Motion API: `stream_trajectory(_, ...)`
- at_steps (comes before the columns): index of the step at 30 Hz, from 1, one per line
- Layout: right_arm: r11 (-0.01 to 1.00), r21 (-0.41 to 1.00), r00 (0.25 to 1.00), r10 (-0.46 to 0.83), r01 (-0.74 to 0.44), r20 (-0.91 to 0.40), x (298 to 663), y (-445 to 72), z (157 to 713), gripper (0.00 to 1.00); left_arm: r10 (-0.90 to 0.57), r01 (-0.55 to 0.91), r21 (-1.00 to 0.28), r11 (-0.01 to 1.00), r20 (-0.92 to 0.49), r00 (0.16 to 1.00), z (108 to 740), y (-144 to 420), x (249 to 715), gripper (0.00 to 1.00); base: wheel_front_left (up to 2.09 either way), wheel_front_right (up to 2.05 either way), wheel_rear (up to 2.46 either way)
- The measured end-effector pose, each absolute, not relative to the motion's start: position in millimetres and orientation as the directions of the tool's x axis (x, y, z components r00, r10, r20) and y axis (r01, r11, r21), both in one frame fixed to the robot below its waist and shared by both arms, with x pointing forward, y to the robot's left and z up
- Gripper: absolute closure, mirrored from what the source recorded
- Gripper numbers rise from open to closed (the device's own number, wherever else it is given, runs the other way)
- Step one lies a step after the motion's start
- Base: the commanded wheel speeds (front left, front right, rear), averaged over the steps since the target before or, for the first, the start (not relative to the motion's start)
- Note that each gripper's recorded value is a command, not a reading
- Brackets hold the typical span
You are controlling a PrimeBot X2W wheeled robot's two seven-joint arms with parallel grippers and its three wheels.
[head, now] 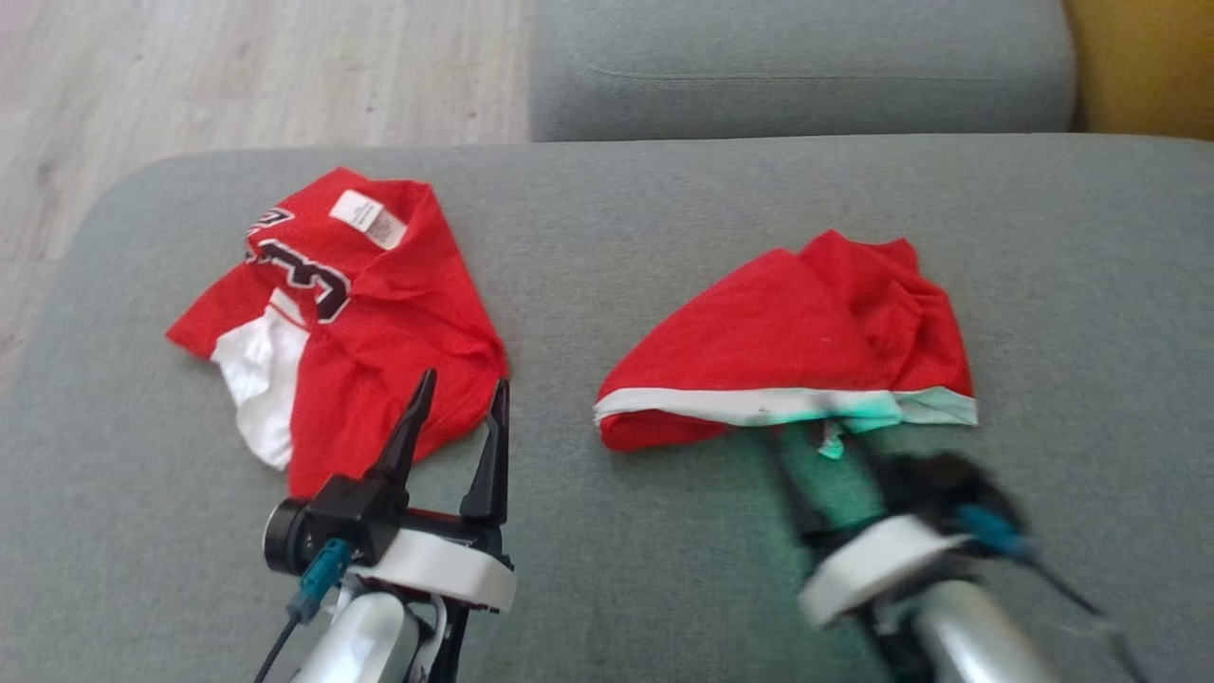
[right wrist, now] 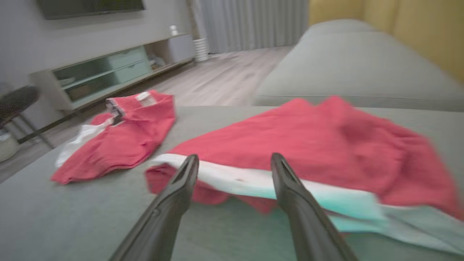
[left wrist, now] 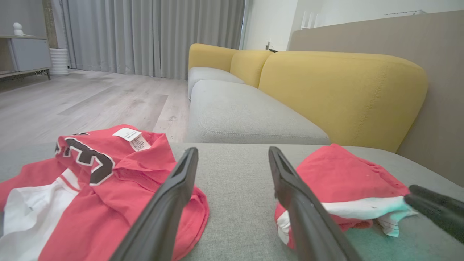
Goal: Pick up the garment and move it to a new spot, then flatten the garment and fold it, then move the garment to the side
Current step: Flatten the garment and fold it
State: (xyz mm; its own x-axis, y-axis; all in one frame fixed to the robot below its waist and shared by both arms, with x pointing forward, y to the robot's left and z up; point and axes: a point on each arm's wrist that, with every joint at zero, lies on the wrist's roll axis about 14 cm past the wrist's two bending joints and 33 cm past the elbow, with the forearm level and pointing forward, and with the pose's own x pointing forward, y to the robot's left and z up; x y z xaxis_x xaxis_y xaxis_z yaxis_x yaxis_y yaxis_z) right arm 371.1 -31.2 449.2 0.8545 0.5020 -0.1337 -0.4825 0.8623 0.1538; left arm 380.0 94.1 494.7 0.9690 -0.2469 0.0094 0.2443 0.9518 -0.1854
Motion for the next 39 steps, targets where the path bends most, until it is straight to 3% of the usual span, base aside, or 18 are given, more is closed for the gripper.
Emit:
stream_trajectory(4, 0.953, 0.112, 0.950, 0.295, -0.283, -0.101, 381.8, -103.2, 454.8, 0.00, -0.267, 0.263, -0.188, 0.946, 0.007, 0.964, 493.5, 87.3, 381.8, 0.00, 0.00, 0.00, 0.00)
stream_trajectory(9, 0.982, 0.098, 0.970, 0.178, -0.164, -0.163, 365.7, -142.8, 433.6, 0.00, -0.284, 0.277, -0.193, 0.941, -0.006, 0.959, 488.5, 81.3, 384.6, 0.00, 0.00, 0.00, 0.00)
stream_trajectory(17, 0.967, 0.156, 0.949, 0.234, -0.203, -0.211, 359.7, -120.0, 417.3, 0.00, -0.289, 0.277, -0.201, 0.940, -0.030, 0.957, 479.8, 79.9, 386.6, 0.00, 0.00, 0.00, 0.00)
stream_trajectory(35, 0.944, 0.158, 0.861, 0.328, -0.288, -0.389, 386.6, -86.7, 370.4, 0.00, -0.238, 0.220, -0.198, 0.955, -0.073, 0.968, 465.3, 99.8, 388.9, 0.00, 0.00, 0.00, 0.00)
stream_trajectory(36, 0.944, 0.158, 0.859, 0.329, -0.290, -0.392, 388.4, -86.0, 369.6, 0.25, -0.236, 0.217, -0.198, 0.956, -0.075, 0.969, 464.3, 100.8, 388.9, 0.00, 0.00, 0.00, 0.00)
stream_trajectory(37, 0.944, 0.156, 0.858, 0.329, -0.290, -0.394, 390.7, -85.9, 369.1, 0.68, -0.234, 0.215, -0.198, 0.956, -0.078, 0.969, 463.5, 101.5, 388.9, 0.00, 0.00, 0.00, 0.00)
stream_trajectory(38, 0.945, 0.151, 0.860, 0.326, -0.290, -0.393, 393.3, -86.6, 369.3, 1.00, -0.232, 0.213, -0.197, 0.957, -0.079, 0.969, 463.1, 102.0, 389.0, 0.00, 0.00, 0.00, 0.00)
stream_trajectory(39, 0.947, 0.145, 0.864, 0.321, -0.287, -0.387, 395.9, -88.1, 370.4, 1.00, -0.232, 0.213, -0.197, 0.957, -0.079, 0.970, 463.0, 102.2, 389.2, 0.00, 0.00, 0.00, 0.00)
